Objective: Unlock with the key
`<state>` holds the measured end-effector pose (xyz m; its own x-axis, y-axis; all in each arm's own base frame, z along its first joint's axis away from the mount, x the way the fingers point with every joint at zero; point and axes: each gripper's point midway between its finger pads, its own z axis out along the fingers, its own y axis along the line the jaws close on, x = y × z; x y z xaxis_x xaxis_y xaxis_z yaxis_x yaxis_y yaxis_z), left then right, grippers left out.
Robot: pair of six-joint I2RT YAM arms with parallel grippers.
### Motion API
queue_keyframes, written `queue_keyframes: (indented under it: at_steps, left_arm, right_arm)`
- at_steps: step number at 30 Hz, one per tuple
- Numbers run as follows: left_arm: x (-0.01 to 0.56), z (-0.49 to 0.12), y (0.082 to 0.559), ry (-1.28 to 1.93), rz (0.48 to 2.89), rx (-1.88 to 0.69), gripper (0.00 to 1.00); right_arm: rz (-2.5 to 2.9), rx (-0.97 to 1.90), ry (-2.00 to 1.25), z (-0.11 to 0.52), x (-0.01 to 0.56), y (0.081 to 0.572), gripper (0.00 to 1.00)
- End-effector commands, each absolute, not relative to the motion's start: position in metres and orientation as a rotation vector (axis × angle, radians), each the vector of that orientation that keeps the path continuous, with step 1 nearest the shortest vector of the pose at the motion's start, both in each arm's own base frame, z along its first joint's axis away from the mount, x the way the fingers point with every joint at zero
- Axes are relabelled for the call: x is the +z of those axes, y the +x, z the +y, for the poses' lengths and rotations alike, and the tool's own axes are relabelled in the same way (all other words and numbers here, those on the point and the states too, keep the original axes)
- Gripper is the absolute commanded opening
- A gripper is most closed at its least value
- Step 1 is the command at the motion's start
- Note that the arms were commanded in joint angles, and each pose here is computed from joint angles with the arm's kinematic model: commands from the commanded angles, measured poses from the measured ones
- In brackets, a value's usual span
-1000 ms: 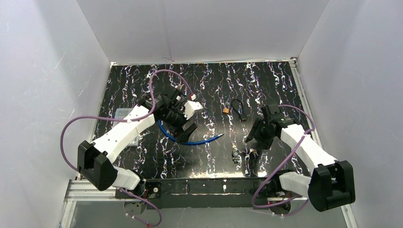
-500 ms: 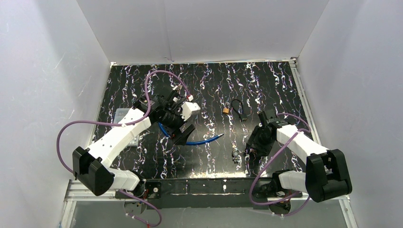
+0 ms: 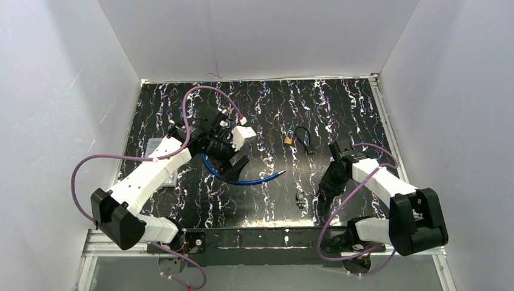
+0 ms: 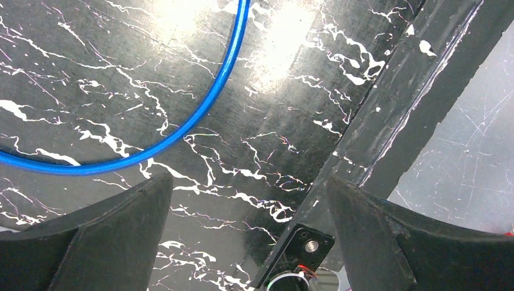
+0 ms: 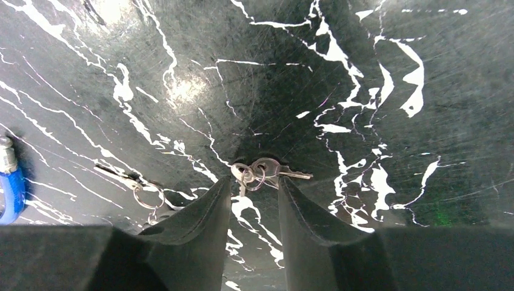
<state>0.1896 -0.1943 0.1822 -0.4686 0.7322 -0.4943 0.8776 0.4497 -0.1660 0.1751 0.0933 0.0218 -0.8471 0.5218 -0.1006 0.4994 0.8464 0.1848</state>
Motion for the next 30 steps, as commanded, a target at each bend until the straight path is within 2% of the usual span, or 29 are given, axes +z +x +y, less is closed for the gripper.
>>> queue_keyframes:
  at_steps: [1, 9, 11, 12, 15, 23, 30]
  left_arm:
    - [0.2, -0.195, 0.184, 1.361, 2.314, -0.614, 0.97]
    - [0.2, -0.193, 0.181, 1.372, 2.313, -0.616, 0.96]
    - [0.201, -0.193, 0.18, 1.376, 2.313, -0.62, 0.95]
    - [0.201, -0.193, 0.18, 1.376, 2.31, -0.621, 0.95]
    - [0.201, -0.193, 0.18, 1.378, 2.307, -0.624, 0.95]
    - [0.211, -0.203, 0.179, 1.395, 2.253, -0.688, 0.93]
    - [0.226, -0.231, 0.17, 1.4, 2.051, -0.898, 0.93]
  right_arm:
    - [2.832, 0.193, 0.814, 0.09, 0.027, 0.19, 0.37]
    - [2.846, 0.194, 0.817, 0.09, 0.021, 0.187, 0.27]
    - [2.849, 0.196, 0.818, 0.091, 0.02, 0.186, 0.18]
    - [2.854, 0.197, 0.818, 0.091, 0.02, 0.186, 0.11]
    - [2.853, 0.192, 0.814, 0.09, 0.021, 0.186, 0.02]
    - [2.786, 0.299, 0.705, 0.098, 0.05, 0.198, 0.01]
    - [2.695, 0.535, 0.5, 0.123, 0.099, 0.208, 0.01]
